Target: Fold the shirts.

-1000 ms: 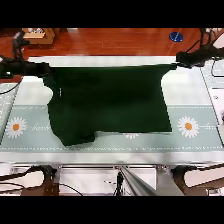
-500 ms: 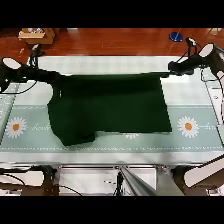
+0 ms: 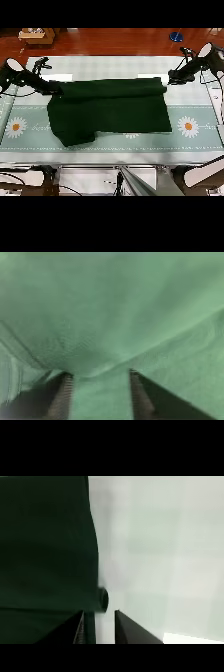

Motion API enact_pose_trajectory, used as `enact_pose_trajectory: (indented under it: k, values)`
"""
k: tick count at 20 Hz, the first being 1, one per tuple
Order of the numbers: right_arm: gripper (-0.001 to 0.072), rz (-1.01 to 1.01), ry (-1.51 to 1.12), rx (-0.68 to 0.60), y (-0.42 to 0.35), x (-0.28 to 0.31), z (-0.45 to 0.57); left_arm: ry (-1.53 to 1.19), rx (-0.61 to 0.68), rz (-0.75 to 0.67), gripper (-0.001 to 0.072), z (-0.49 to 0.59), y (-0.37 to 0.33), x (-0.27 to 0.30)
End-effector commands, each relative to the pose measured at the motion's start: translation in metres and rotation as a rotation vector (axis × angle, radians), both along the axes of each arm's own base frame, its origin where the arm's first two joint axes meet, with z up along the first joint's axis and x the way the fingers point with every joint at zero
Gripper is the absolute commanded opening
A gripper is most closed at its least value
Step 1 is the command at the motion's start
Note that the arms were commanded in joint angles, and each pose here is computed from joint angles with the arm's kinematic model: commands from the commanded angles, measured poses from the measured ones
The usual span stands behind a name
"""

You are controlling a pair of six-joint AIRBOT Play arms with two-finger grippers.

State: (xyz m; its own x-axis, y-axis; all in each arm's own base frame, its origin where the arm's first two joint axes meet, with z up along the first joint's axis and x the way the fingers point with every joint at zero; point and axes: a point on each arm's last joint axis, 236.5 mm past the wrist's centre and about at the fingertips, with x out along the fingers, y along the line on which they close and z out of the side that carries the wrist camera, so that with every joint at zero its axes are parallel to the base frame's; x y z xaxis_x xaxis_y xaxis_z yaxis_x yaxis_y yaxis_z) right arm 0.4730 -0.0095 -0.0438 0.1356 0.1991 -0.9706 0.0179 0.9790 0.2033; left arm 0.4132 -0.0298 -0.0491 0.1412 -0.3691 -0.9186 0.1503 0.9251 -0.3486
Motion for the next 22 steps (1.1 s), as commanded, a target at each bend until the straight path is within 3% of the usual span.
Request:
enact_pose_trajectory:
  k: [1, 4, 10, 11, 12, 22]
  values:
    - [0.0303, 0.086, 0.081, -0.075, -0.019, -0.031, 0.015, 0.114, 0.026, 0.026, 0.0475, 0.014, 0.019, -0.023]
    - [0.0474, -0.019, 0.124, -0.076, -0.058, -0.06, 0.043, 0.202, -0.002, 0.098, 0.0475, 0.038, 0.05, -0.06]
    - [0.0486, -0.153, 0.14, 0.233, -0.049, -0.119, 0.033, 0.308, -0.238, 0.285, 0.049, 0.02, 0.036, -0.164]
    - [0.0486, -0.154, 0.142, 0.285, -0.04, -0.127, 0.028, 0.342, -0.274, 0.312, 0.0516, 0.012, 0.03, -0.18]
    - [0.0486, -0.146, 0.144, 0.316, -0.032, -0.132, 0.023, 0.373, -0.296, 0.333, 0.0616, 0.006, 0.025, -0.192]
    - [0.0486, -0.149, 0.168, 0.348, -0.019, -0.148, -0.005, 0.498, -0.36, 0.401, 0.0634, -0.036, -0.006, -0.236]
